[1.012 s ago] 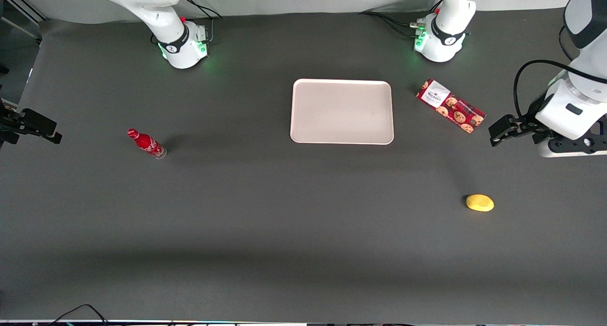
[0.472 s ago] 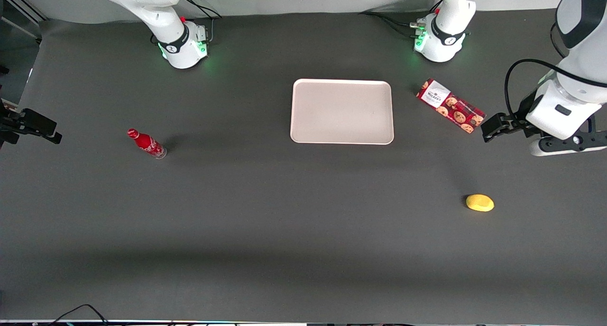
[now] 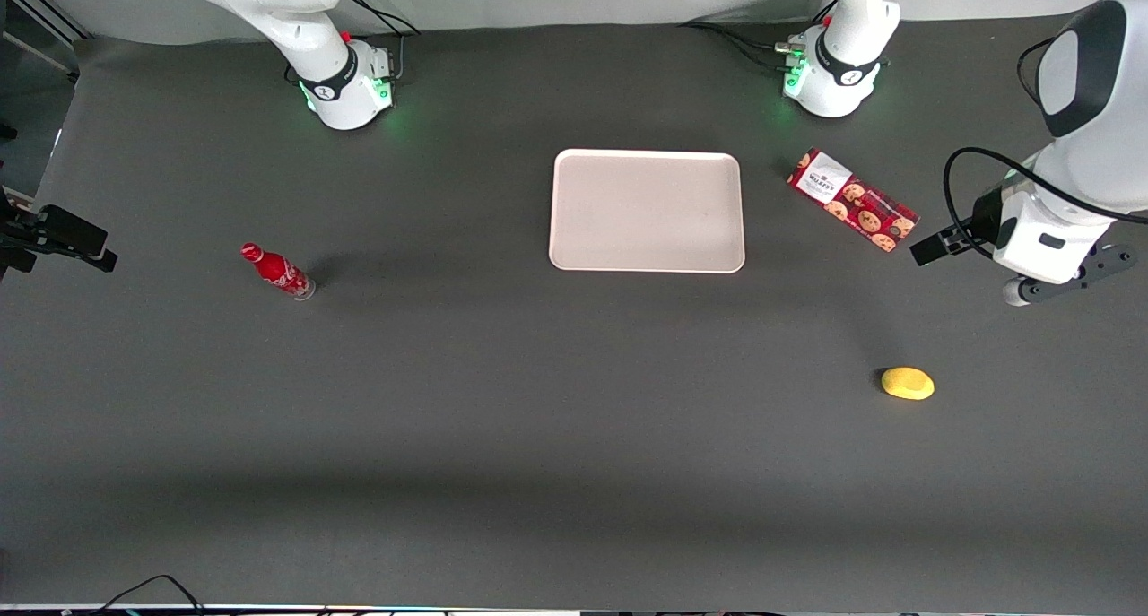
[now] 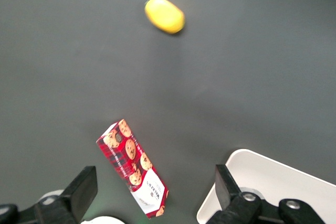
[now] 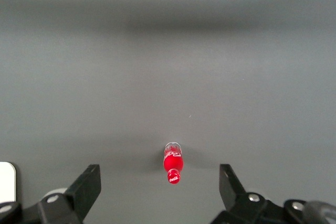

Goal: Place red cookie box on tray
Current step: 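Move the open left gripper over the red plaid cookie box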

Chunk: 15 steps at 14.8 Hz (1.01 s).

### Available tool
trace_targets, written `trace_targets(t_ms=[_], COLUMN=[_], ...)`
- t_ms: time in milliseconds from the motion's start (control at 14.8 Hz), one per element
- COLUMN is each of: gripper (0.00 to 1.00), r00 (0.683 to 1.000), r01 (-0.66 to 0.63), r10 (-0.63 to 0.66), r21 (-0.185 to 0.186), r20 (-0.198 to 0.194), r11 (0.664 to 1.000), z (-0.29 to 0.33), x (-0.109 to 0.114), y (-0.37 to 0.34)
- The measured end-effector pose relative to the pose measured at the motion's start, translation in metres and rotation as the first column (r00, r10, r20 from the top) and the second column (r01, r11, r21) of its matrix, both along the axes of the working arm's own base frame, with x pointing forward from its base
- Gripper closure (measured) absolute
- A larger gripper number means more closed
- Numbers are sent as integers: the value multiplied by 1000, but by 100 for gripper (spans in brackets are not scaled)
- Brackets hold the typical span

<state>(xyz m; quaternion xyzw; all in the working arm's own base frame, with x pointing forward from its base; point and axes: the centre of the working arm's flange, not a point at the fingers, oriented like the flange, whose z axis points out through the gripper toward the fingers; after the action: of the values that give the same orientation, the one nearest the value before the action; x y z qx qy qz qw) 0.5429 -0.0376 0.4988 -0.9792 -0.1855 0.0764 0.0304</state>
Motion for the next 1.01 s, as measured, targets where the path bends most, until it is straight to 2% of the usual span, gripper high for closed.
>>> trace_targets(t_ms=[270, 405, 742, 877, 1012], gripper=[0, 0, 0, 0, 0], r00=[997, 994, 985, 980, 978], r01=[-75, -111, -168, -193, -208], r10=[75, 111, 169, 194, 209], r21=[16, 2, -19, -29, -36], r20=[-11, -11, 42, 31, 13], r11=[997, 994, 986, 981, 977], z=[-49, -78, -171, -197, -208], x=[-51, -83, -156, -179, -189], y=[14, 20, 40, 46, 46])
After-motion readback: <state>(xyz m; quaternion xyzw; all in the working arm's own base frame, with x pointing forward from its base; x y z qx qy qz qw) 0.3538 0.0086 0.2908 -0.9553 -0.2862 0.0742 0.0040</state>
